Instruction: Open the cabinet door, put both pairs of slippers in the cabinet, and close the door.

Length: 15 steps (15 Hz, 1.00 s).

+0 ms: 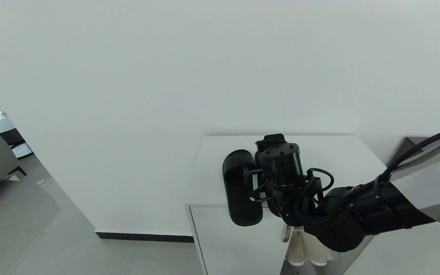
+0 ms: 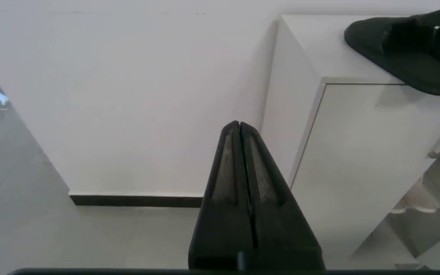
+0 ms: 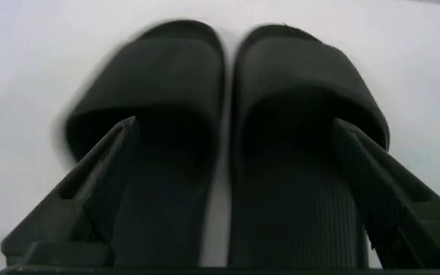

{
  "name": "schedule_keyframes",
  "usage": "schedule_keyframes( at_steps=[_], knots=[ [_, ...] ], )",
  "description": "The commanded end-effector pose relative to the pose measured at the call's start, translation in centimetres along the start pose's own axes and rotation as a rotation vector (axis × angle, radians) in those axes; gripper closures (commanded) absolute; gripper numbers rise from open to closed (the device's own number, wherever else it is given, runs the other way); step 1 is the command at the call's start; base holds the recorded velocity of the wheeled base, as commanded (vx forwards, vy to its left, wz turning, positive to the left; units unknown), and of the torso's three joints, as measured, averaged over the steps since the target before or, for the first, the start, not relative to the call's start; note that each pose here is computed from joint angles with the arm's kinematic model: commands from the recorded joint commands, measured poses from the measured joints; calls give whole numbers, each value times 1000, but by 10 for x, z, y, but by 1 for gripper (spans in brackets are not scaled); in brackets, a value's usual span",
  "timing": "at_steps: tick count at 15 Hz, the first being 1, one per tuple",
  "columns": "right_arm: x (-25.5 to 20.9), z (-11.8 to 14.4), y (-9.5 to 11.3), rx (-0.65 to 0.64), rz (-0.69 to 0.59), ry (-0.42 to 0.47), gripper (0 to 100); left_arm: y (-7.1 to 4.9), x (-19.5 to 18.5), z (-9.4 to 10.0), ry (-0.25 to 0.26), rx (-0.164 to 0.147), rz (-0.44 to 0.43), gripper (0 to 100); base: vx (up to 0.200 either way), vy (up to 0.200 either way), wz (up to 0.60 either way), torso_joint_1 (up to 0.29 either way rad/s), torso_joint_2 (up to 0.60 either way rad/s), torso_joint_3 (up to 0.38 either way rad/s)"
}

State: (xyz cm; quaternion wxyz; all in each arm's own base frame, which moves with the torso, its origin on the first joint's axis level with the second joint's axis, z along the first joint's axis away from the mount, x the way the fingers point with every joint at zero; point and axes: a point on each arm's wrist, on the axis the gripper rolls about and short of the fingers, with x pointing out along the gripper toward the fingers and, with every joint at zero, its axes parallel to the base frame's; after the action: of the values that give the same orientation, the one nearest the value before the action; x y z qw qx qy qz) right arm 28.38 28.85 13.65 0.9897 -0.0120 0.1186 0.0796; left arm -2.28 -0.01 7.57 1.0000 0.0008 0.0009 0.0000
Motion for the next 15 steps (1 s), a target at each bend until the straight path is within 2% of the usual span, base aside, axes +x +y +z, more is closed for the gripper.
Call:
schedule_keyframes(
  at_steps=[1, 6, 11, 15],
  knots=[
    [8, -8, 0, -7, -10, 16, 0, 0, 0, 0, 0, 0, 0, 100, 0, 0, 0, 0, 0, 0],
    [11, -17, 2, 6, 7, 38, 0, 0, 0, 0, 0, 0, 0, 100, 0, 0, 0, 0, 0, 0],
    [44, -12, -2, 43, -30, 9, 0, 0, 0, 0, 0, 0, 2, 100, 0, 0, 0, 0, 0, 0],
    [52, -15, 3, 44, -11, 9, 0, 0, 0, 0, 0, -2, 0, 100, 0, 0, 0, 0, 0, 0]
  ],
)
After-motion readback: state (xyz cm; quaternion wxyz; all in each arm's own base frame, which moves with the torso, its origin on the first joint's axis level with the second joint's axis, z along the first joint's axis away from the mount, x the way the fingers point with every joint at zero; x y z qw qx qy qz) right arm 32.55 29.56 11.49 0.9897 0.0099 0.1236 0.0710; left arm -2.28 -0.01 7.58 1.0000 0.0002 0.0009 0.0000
